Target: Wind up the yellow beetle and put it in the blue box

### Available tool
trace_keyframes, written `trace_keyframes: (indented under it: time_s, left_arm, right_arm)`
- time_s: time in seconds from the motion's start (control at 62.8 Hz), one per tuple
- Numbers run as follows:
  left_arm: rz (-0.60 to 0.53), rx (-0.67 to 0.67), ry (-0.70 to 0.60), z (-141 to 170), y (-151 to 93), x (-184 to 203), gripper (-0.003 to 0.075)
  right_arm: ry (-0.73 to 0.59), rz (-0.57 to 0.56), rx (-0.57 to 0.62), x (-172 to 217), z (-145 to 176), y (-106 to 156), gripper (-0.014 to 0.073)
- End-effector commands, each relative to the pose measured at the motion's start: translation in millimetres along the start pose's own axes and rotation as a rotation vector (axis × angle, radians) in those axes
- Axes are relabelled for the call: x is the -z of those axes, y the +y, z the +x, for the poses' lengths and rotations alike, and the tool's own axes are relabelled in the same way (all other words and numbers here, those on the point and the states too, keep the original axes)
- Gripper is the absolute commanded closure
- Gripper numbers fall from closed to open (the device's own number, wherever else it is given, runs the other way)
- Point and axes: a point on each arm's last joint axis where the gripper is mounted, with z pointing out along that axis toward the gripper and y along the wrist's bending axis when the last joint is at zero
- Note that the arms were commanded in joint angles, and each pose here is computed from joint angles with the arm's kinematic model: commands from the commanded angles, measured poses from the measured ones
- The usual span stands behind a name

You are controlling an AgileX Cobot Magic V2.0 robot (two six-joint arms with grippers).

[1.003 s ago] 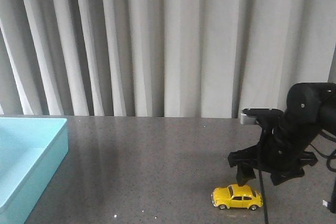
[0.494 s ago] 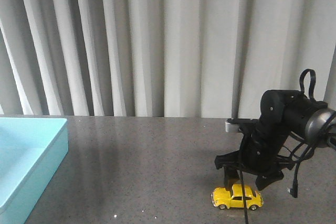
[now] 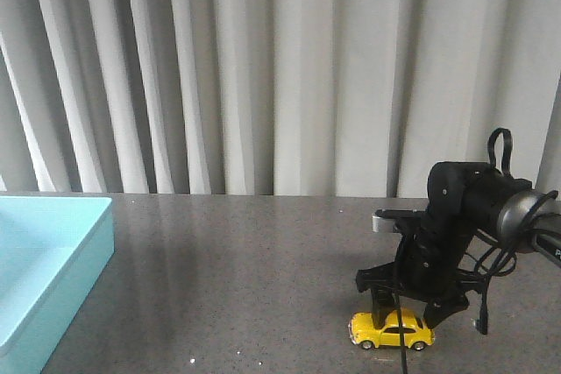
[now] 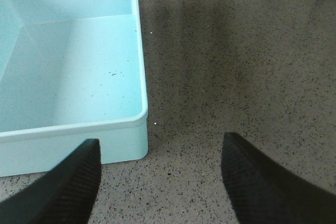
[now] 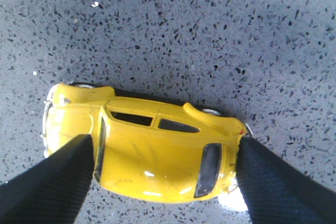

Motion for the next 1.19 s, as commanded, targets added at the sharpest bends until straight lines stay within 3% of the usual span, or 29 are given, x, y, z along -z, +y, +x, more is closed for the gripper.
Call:
trace_keyframes:
  time_s: [0.0,0.303,0.701,0.844,1.179]
  left_arm:
    - [0.005,0.004,-0.1,-16,-1,5,0.0234]
    - [0.005,0.003,-0.093,-15,-1,5,0.0234]
    - [0.005,0.003,-0.089,-15,-1,5,0.0234]
    - [0.005,0.003,-0.089,-15,-1,5,0.0234]
    - [0.005,0.003,-0.088,-15,-1,5,0.0234]
  right_arm:
    - [-0.065,-0.006,0.008,20,-3,3,0.0051]
    - [-0.012,0.004,0.012,22,0,-24,0.0051]
    - [-0.021,0.05,-0.031,31,4,-110,0.0051]
    - [-0.022,0.063,0.034,35,9,-137,0.0051]
    - [-0.032,0.082,-0.054,44,26,-199,0.0051]
